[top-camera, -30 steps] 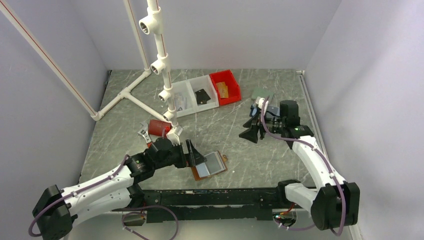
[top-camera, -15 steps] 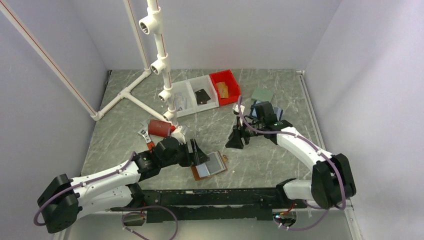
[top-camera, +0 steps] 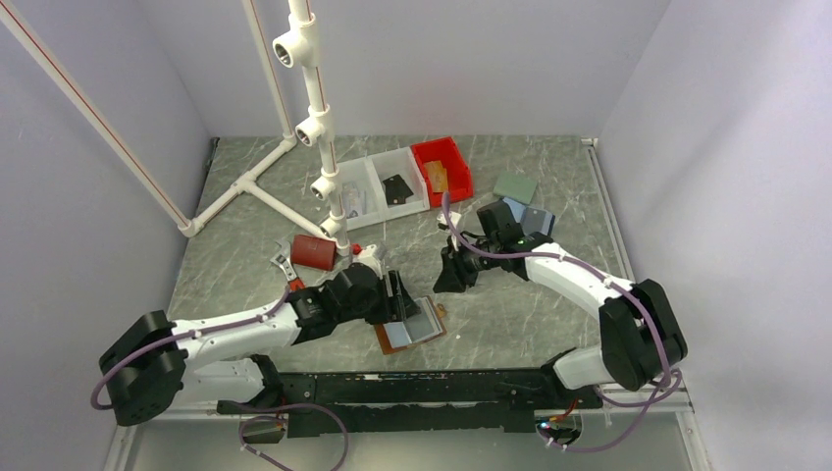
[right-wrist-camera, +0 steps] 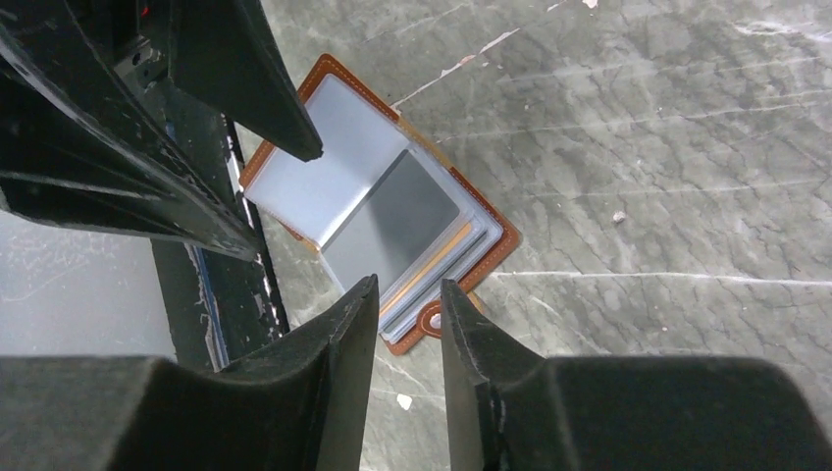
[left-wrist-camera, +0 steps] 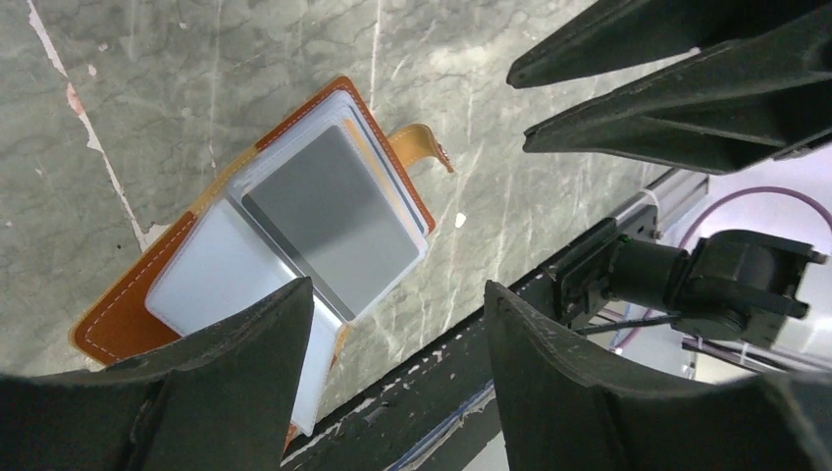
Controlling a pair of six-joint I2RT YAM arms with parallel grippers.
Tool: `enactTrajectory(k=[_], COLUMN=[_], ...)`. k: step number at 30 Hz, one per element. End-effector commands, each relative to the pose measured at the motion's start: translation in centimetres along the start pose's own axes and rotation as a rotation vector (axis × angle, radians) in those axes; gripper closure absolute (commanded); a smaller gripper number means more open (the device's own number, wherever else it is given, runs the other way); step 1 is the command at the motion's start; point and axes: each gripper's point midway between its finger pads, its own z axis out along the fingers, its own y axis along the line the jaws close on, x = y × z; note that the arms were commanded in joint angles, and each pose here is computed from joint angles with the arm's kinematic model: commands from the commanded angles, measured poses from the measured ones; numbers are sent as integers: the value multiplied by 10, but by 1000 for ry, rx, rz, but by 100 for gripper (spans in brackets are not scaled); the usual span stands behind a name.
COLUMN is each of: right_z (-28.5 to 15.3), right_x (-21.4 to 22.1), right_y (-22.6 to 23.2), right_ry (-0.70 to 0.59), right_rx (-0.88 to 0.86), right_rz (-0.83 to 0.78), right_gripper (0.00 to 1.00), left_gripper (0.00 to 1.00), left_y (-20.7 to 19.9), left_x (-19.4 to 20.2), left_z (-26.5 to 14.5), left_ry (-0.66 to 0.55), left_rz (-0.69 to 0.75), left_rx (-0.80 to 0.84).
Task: Take the credit cards out of the card holder
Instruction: Remove the credit card from the card holder.
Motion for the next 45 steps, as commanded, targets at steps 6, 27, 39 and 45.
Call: enactTrajectory(k=[6, 27, 39, 45], right_z=[13, 29, 44, 45], right_x=[-7, 5, 14, 13], right_y=[-7, -10, -13, -8], right_ry=[35, 101, 168, 167], right_rx=[28, 29, 51, 29], right_rz=[-21, -20, -18, -15], right_gripper=[79, 95, 94, 93], left_gripper=[37, 33, 30, 31], left_y=[7, 15, 27, 28], left_x=[-3, 17, 18, 20], left_z=[14, 49, 40, 38], left_ry=[-14, 73, 59, 52], left_rz=[-26, -33, -30, -34], left_rx=[-166, -251, -342, -318])
